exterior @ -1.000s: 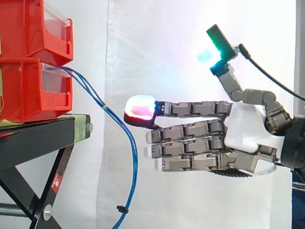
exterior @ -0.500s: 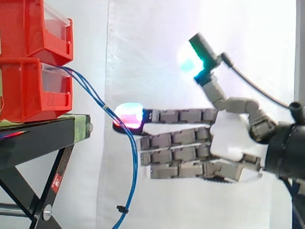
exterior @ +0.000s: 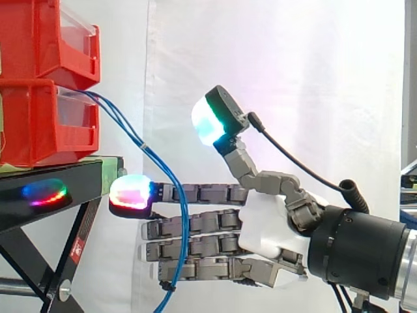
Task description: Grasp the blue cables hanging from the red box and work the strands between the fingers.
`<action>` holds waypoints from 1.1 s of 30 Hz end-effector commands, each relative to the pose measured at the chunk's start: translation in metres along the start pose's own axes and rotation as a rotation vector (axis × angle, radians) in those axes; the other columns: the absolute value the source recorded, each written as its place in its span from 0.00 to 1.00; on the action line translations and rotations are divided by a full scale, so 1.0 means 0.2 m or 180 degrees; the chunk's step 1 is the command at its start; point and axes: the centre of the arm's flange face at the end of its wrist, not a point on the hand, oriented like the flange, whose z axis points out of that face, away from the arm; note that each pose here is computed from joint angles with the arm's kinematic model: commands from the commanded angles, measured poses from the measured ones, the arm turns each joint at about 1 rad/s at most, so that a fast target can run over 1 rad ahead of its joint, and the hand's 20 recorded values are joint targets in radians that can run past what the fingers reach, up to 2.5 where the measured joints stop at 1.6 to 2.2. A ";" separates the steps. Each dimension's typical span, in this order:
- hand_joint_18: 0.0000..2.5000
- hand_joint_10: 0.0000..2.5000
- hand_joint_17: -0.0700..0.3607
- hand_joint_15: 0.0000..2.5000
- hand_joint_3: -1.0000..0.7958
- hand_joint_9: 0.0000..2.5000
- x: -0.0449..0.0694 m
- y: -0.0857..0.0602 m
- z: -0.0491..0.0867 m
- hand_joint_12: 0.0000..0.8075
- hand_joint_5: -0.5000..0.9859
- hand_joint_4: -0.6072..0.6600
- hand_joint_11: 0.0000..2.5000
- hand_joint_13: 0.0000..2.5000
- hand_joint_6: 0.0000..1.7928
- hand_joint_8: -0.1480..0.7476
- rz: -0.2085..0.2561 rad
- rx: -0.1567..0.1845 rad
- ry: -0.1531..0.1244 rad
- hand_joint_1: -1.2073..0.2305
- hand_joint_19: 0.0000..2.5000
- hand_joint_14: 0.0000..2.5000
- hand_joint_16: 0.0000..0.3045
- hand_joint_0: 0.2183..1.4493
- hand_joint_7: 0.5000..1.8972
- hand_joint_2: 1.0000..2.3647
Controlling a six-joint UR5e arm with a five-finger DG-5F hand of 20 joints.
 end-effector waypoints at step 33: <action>0.00 0.00 0.62 0.08 0.00 0.00 0.03 0.01 0.01 0.53 0.03 0.59 0.01 0.00 0.00 0.56 0.0013 -0.0042 0.0117 0.57 0.04 0.00 0.29 0.30 0.12 0.00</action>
